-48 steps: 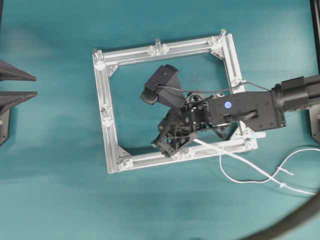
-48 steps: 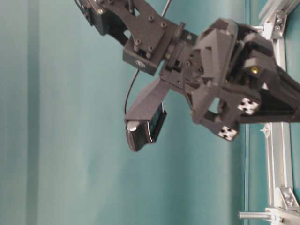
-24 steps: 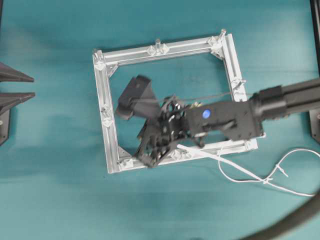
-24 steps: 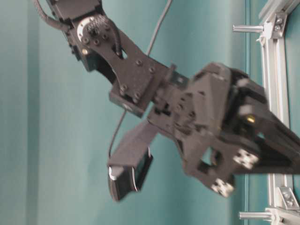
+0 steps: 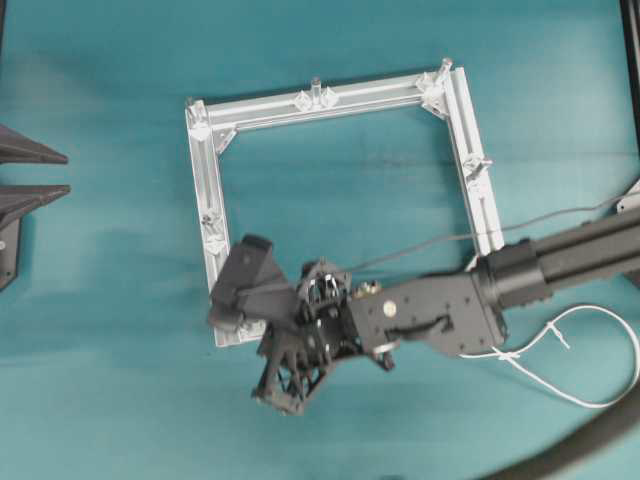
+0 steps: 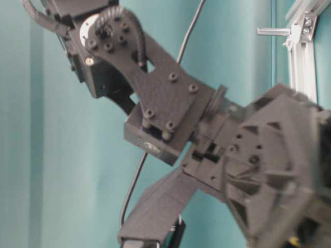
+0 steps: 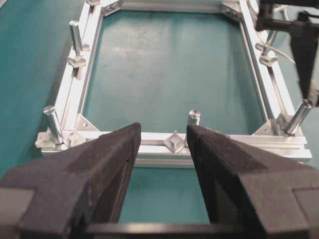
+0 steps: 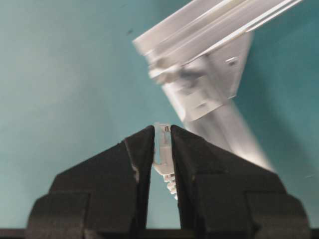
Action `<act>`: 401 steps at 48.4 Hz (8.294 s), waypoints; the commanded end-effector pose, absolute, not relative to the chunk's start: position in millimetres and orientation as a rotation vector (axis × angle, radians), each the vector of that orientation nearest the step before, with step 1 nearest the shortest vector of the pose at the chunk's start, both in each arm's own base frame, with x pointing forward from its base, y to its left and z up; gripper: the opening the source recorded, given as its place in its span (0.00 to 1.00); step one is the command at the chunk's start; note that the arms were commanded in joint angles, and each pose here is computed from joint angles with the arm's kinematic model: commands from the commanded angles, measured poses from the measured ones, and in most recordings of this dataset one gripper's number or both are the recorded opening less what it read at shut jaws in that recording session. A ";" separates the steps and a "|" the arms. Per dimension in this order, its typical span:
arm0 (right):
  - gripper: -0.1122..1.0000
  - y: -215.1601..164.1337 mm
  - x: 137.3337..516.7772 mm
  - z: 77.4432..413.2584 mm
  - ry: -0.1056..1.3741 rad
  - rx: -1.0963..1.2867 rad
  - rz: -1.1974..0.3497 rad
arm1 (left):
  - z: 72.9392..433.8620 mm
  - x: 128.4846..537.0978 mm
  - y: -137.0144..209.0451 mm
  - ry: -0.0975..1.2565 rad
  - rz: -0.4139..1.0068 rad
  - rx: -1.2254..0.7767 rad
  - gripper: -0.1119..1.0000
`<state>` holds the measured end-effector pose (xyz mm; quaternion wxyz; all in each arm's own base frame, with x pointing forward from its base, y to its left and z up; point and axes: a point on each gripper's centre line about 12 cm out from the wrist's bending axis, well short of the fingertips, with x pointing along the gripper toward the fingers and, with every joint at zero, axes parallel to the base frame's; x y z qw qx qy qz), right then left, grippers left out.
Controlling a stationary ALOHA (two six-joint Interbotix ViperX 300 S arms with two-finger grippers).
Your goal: Move the cable alternately left and right between 8 pins so it hooks onto each one.
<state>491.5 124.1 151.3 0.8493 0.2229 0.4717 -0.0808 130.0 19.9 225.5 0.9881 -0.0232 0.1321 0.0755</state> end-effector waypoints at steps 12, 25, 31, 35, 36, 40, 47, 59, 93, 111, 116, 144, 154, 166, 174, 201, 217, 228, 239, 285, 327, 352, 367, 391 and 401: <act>0.22 159.3 490.8 172.8 0.955 0.476 -0.098 | 229.3 131.1 19.7 0.260 0.148 -0.041 0.59; 0.22 180.2 505.5 175.9 0.936 0.481 -0.065 | 229.5 131.2 19.7 0.258 0.148 -0.041 0.59; 0.22 184.3 524.7 176.6 0.926 0.488 -0.070 | 229.3 131.1 19.7 0.260 0.148 -0.041 0.59; 0.22 183.1 538.3 174.9 0.933 0.491 -0.089 | 229.3 131.1 19.9 0.260 0.150 -0.041 0.59; 0.22 182.2 541.5 175.0 0.936 0.491 -0.096 | 229.3 131.1 19.9 0.260 0.150 -0.041 0.59; 0.22 176.2 556.2 176.8 0.938 0.502 -0.125 | 229.3 131.1 19.9 0.260 0.150 -0.041 0.59; 0.22 157.3 575.0 175.9 0.929 0.584 -0.206 | 229.5 131.2 19.7 0.258 0.148 -0.041 0.59; 0.22 116.4 591.4 180.2 0.845 0.730 -0.365 | 229.3 131.1 19.9 0.260 0.150 -0.041 0.59; 0.22 68.9 567.2 178.6 0.765 0.872 -0.695 | 229.3 131.1 19.9 0.260 0.150 -0.041 0.59; 0.22 37.7 530.7 182.8 0.694 0.938 -0.822 | 229.3 131.1 19.7 0.260 0.148 -0.041 0.59; 0.22 29.6 513.6 180.5 0.700 0.952 -0.853 | 229.5 130.9 19.8 0.258 0.150 -0.041 0.59; 0.22 -38.2 455.8 170.4 0.681 0.933 -0.740 | 229.3 131.1 19.9 0.260 0.150 -0.041 0.59; 0.22 -57.9 479.0 186.3 0.643 0.852 -0.679 | 229.5 131.2 19.7 0.258 0.148 -0.041 0.59; 0.22 -63.1 515.3 185.9 0.646 0.791 -0.609 | 229.3 131.1 19.7 0.260 0.148 -0.041 0.59; 0.22 -59.3 538.1 173.4 0.690 0.767 -0.556 | 229.3 131.1 19.9 0.260 0.150 -0.041 0.59; 0.22 -65.9 607.3 190.4 0.754 0.621 -0.452 | 229.3 131.1 19.9 0.260 0.150 -0.041 0.59; 0.22 -123.7 608.9 198.4 0.705 0.650 -0.529 | 229.5 130.9 19.8 0.258 0.150 -0.041 0.59; 0.22 -155.4 616.4 205.8 0.626 0.670 -0.550 | 229.5 130.9 19.8 0.258 0.149 -0.040 0.59; 0.22 -172.9 621.4 202.7 0.631 0.676 -0.585 | 229.5 130.9 19.8 0.258 0.149 -0.040 0.59; 0.22 -164.1 547.1 197.8 0.712 0.769 -0.684 | 229.3 131.1 19.9 0.260 0.149 -0.040 0.59; 0.22 -78.1 498.3 200.1 0.693 0.748 -0.509 | 229.3 131.1 19.9 0.260 0.149 -0.040 0.59; 0.22 -33.2 495.8 194.8 0.766 0.643 -0.412 | 229.3 131.1 19.9 0.260 0.149 -0.040 0.59; 0.22 -32.1 441.6 204.0 0.795 0.662 -0.437 | 229.3 131.1 19.9 0.260 0.150 -0.041 0.59; 0.22 -47.2 354.5 181.0 0.885 0.670 -0.525 | 229.3 131.1 19.9 0.260 0.150 -0.041 0.59; 0.22 -70.9 327.1 192.7 0.826 0.699 -0.576 | 229.3 131.1 19.9 0.260 0.150 -0.041 0.59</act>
